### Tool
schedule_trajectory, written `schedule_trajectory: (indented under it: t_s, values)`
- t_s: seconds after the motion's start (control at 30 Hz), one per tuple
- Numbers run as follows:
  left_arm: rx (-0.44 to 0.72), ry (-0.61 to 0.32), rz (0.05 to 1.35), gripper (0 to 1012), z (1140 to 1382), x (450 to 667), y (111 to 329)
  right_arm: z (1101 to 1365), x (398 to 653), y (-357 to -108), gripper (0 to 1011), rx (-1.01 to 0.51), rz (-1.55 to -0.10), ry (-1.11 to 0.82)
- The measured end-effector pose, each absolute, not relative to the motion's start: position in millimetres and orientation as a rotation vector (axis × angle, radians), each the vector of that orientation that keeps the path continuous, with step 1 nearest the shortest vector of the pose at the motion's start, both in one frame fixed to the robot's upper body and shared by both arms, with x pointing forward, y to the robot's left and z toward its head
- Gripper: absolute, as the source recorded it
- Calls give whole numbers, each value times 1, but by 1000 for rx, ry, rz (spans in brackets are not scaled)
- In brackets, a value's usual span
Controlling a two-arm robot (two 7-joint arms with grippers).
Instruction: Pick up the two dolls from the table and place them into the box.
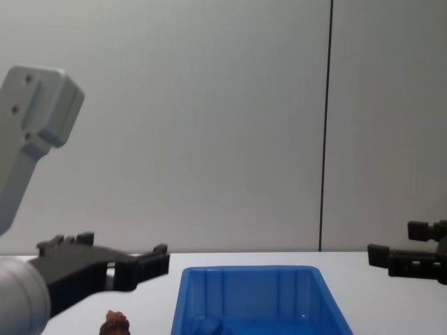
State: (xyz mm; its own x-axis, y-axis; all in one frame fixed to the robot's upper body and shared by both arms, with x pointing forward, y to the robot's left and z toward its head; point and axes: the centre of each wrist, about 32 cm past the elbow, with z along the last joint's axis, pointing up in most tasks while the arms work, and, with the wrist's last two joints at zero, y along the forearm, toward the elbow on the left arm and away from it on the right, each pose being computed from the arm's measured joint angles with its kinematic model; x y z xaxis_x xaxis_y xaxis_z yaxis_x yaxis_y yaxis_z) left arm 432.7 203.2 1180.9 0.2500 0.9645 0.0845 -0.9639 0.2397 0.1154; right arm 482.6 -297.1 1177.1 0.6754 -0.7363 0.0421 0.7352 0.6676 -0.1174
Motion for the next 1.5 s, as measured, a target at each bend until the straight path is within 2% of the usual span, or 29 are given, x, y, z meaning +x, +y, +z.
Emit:
schedule_trajectory:
  t_s: [0.33, 0.77, 1.5]
  values:
    - [183, 89, 1355, 1001, 1169, 418, 204, 1177, 482, -298, 1001, -127, -830, 9]
    - [215, 173, 1378, 1001, 1150, 410, 207, 1177, 482, -298, 1001, -127, -831, 9]
    - [258, 211, 1344, 1001, 1129, 421, 214, 1177, 482, -298, 1001, -127, -831, 9]
